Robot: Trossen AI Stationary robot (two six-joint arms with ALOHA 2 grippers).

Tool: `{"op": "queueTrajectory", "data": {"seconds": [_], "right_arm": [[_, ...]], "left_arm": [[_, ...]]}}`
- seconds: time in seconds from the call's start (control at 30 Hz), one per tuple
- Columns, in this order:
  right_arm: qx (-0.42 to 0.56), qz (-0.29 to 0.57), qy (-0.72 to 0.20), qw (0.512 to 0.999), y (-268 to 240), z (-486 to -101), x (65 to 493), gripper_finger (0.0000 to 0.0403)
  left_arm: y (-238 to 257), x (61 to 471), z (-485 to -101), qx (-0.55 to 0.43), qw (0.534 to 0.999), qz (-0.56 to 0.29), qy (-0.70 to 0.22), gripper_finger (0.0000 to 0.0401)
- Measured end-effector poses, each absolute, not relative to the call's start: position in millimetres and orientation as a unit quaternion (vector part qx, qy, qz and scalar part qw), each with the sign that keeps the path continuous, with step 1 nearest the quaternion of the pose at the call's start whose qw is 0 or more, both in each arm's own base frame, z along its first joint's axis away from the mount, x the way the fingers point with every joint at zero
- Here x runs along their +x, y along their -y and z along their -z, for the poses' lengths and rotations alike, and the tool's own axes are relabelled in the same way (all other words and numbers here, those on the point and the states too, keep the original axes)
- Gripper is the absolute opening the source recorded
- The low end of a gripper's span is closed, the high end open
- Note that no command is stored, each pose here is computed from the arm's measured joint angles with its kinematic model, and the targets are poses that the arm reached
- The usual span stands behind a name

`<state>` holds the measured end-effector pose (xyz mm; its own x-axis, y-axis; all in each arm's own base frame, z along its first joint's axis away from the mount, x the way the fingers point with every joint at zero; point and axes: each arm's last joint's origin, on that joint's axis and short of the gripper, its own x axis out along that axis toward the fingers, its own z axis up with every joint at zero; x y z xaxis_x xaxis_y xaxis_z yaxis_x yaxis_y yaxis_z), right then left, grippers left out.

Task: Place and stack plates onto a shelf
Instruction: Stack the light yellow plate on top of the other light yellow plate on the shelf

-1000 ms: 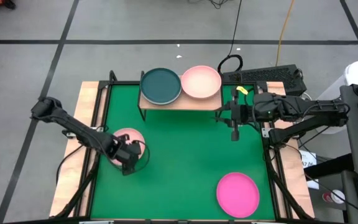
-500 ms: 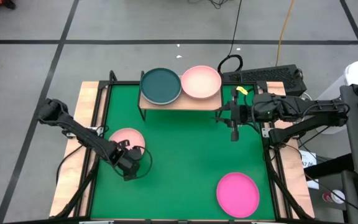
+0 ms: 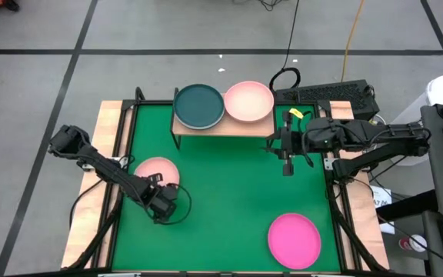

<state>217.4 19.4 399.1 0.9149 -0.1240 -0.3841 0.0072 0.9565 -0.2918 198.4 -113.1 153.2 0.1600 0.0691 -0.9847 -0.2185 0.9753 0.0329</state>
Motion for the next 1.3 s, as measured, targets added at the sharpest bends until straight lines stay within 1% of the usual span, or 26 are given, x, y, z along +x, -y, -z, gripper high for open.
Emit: {"op": "queueTrajectory", "data": {"seconds": [0.1,0.17,0.3,0.43,0.53,0.6,0.73,0.8,0.87,0.97,1.07,1.13,1.23,1.3], "right_arm": [[-0.144,0.034,-0.203,0.968,-19.4,-399.2,217.3,0.0093],[-0.144,0.034,-0.203,0.968,-19.4,-399.2,217.3,0.0093],[-0.145,0.034,-0.203,0.968,-19.4,-399.2,217.3,0.0093],[-0.144,0.034,-0.200,0.968,-19.4,-399.7,217.5,0.0093],[-0.147,0.034,-0.192,0.970,-19.5,-401.3,218.1,0.0093],[-0.151,0.035,-0.180,0.971,-19.6,-403.6,219.0,0.0093],[-0.149,0.038,-0.156,0.976,-19.8,-408.2,220.6,0.0093],[-0.148,0.039,-0.149,0.977,-19.9,-409.4,220.9,0.0093],[-0.149,0.039,-0.144,0.977,-19.9,-410.5,221.2,0.0093],[-0.159,0.039,-0.134,0.977,-20.0,-412.5,221.8,0.0093],[-0.160,0.040,-0.123,0.979,-19.9,-415.0,221.4,0.0093],[-0.162,0.041,-0.118,0.979,-19.8,-416.4,220.5,0.0093],[-0.175,0.048,-0.108,0.977,-19.0,-419.7,217.5,0.0093],[-0.184,0.069,-0.101,0.975,-17.6,-422.9,214.5,0.0093]], "left_arm": [[113.8,197.2,-153.2,-0.049,0.759,-0.090,-0.643,0.0030],[113.8,197.6,-154.1,-0.046,0.760,-0.089,-0.642,0.0013],[117.5,200.9,-161.8,-0.034,0.761,-0.073,-0.644,0.0010],[131.1,213.3,-189.6,-0.003,0.780,-0.017,-0.625,0.0010],[140.7,225.0,-217.7,0.065,0.812,0.018,-0.580,0.0010],[143.3,231.9,-238.3,0.118,0.826,0.026,-0.550,0.0010],[138.1,245.3,-276.8,0.253,0.837,0.003,-0.486,0.0010],[131.0,253.6,-293.2,0.333,0.827,-0.015,-0.453,0.0010],[119.7,264.2,-308.1,0.396,0.809,-0.022,-0.433,0.0010],[90.9,285.0,-326.0,0.446,0.794,-0.025,-0.412,0.0010],[49.4,304.3,-335.0,0.468,0.788,-0.018,-0.399,0.0010],[18.7,314.2,-339.8,0.470,0.796,-0.019,-0.382,0.0010],[-24.6,320.8,-346.5,0.475,0.804,-0.025,-0.355,0.0010],[-49.2,321.4,-350.4,0.486,0.805,-0.026,-0.339,0.0010]]}}
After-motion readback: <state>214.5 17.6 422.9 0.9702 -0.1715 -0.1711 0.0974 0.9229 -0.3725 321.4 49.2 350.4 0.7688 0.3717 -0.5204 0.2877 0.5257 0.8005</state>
